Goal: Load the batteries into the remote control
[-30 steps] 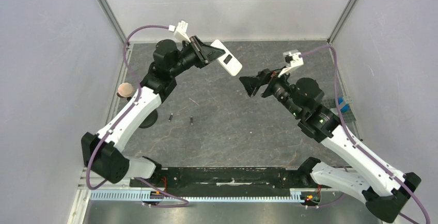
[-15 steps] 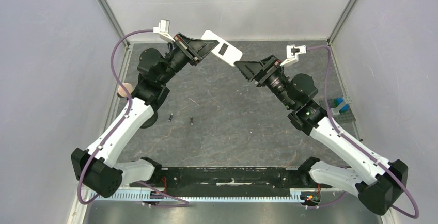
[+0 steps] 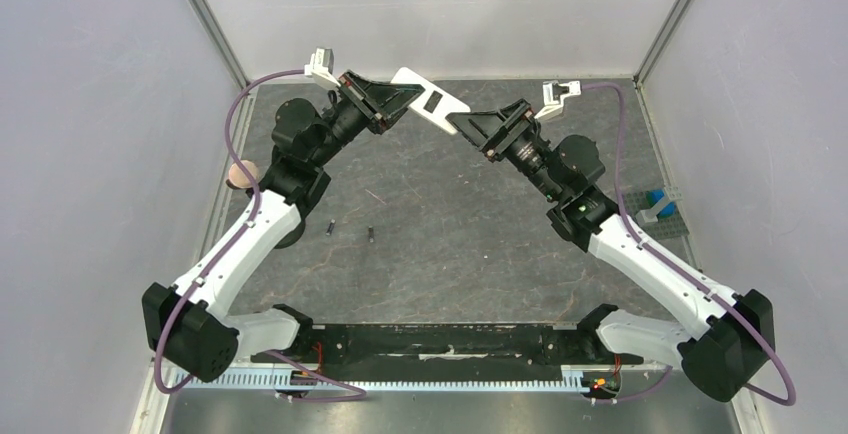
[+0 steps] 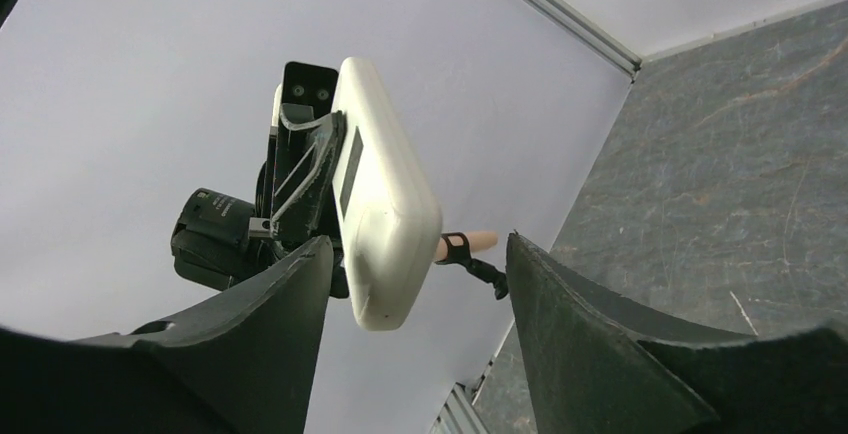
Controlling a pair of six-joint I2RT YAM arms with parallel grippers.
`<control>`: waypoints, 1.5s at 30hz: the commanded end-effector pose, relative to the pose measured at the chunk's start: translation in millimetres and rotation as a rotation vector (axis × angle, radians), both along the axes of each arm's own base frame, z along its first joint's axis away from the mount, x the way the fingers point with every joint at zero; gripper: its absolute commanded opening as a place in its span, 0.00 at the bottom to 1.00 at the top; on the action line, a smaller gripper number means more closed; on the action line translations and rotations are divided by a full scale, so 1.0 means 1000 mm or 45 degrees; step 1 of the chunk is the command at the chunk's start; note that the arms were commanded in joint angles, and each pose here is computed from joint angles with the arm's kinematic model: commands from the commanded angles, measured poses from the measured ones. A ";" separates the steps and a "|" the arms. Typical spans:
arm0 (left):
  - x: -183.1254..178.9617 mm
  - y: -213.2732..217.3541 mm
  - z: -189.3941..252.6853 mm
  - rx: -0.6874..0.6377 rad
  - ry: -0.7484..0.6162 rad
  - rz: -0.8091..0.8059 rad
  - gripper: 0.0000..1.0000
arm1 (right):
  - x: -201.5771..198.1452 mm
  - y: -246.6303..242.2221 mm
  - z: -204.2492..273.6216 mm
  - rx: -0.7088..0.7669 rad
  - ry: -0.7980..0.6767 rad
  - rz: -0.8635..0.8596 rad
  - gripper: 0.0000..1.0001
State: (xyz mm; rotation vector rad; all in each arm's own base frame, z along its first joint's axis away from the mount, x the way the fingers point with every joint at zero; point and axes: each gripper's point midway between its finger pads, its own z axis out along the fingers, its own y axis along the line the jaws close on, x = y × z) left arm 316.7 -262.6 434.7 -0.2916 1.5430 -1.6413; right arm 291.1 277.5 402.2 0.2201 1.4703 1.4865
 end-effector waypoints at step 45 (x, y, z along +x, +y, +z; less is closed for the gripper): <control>0.017 -0.008 -0.029 0.205 -0.185 0.040 0.02 | 0.016 -0.003 -0.083 -0.087 0.333 0.063 0.44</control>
